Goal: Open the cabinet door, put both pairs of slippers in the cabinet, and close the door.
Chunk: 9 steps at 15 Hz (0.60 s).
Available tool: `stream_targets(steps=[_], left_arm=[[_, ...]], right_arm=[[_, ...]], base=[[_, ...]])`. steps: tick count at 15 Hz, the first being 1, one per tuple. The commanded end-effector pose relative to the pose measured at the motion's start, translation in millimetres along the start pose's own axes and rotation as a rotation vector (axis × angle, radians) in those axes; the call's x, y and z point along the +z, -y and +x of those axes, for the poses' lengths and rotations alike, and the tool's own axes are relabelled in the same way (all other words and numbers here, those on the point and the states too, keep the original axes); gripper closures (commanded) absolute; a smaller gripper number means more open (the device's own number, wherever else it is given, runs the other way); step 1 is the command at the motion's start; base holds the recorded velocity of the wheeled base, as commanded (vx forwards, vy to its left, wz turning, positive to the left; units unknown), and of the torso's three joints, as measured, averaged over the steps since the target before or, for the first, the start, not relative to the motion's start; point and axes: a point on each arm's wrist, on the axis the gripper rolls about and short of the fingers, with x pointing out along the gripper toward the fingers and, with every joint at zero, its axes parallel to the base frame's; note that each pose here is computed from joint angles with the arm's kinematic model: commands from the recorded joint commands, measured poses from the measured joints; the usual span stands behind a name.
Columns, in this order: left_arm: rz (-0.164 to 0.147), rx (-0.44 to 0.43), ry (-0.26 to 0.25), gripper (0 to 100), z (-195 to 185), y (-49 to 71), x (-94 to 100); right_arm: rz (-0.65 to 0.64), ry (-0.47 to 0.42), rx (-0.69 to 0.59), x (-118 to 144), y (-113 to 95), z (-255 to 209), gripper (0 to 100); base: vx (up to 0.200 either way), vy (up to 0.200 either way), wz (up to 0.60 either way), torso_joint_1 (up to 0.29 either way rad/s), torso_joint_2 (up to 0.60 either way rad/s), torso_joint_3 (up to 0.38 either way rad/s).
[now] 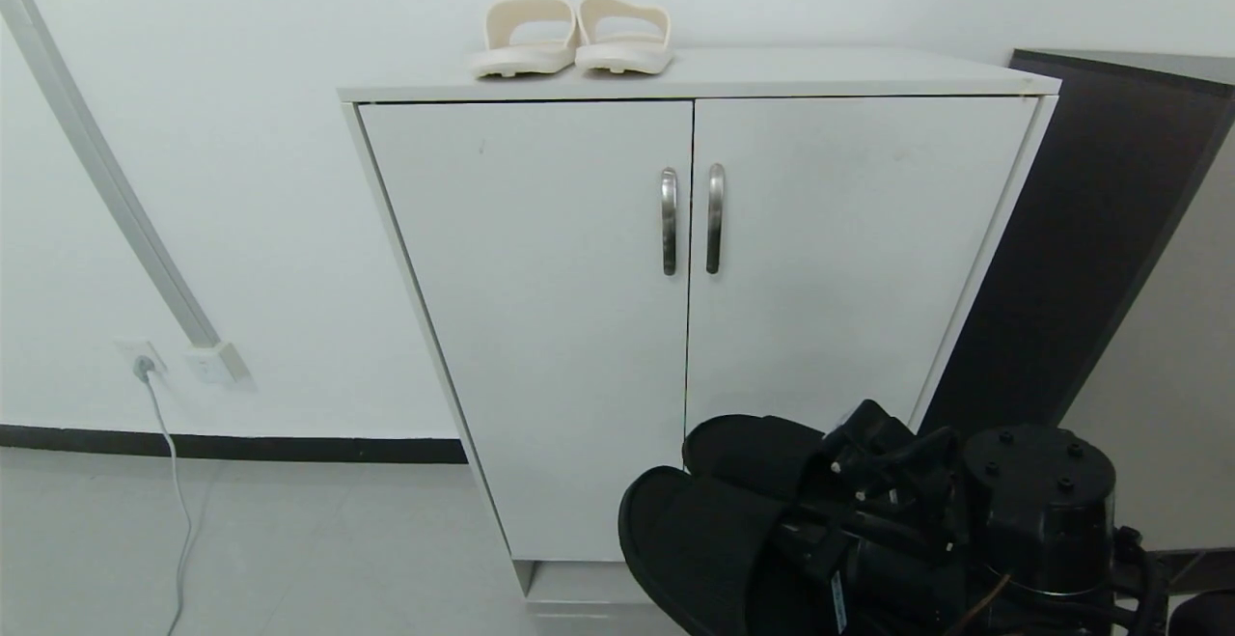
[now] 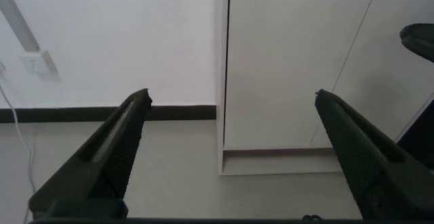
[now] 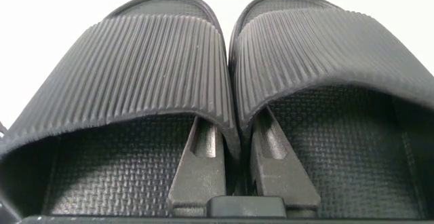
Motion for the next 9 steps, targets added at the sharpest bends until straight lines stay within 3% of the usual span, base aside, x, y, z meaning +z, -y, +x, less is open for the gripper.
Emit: stream_targets(steps=[1,3,4,5,6,9], left_arm=[[0.003,0.001,0.006,0,0.0,0.0,1.0],[0.024,-0.002,0.011,0,-0.3,0.0,2.0],[0.021,0.003,0.064,0,-4.7,0.0,18.4],[-0.015,0.000,0.182,0,-21.4,0.0,68.8],[-0.045,-0.019,0.128,0,-21.5,-0.3,93.5],[-0.039,-0.166,-0.005,0,9.0,-0.9,109.6]], right_arm=[[0.000,-0.004,-0.001,-1.7,0.1,0.2,100],[0.000,-0.005,-0.001,-2.3,0.1,-0.1,100],[0.001,-0.006,0.001,-2.4,0.1,-0.6,100],[0.001,-0.007,0.004,-3.5,0.1,-1.3,100],[0.000,-0.006,0.008,-3.3,-0.8,-0.8,100],[-0.002,-0.009,0.015,-4.7,-2.7,-1.5,100]], base=[[0.000,0.000,0.00,0.007,0.06,0.051],[0.000,0.000,0.00,0.000,0.00,0.000],[0.000,0.000,0.00,0.000,0.00,0.000],[0.000,0.000,0.00,0.000,0.00,0.000],[0.000,0.000,0.00,0.000,0.00,0.000],[0.000,0.000,0.00,0.000,0.00,0.000]])
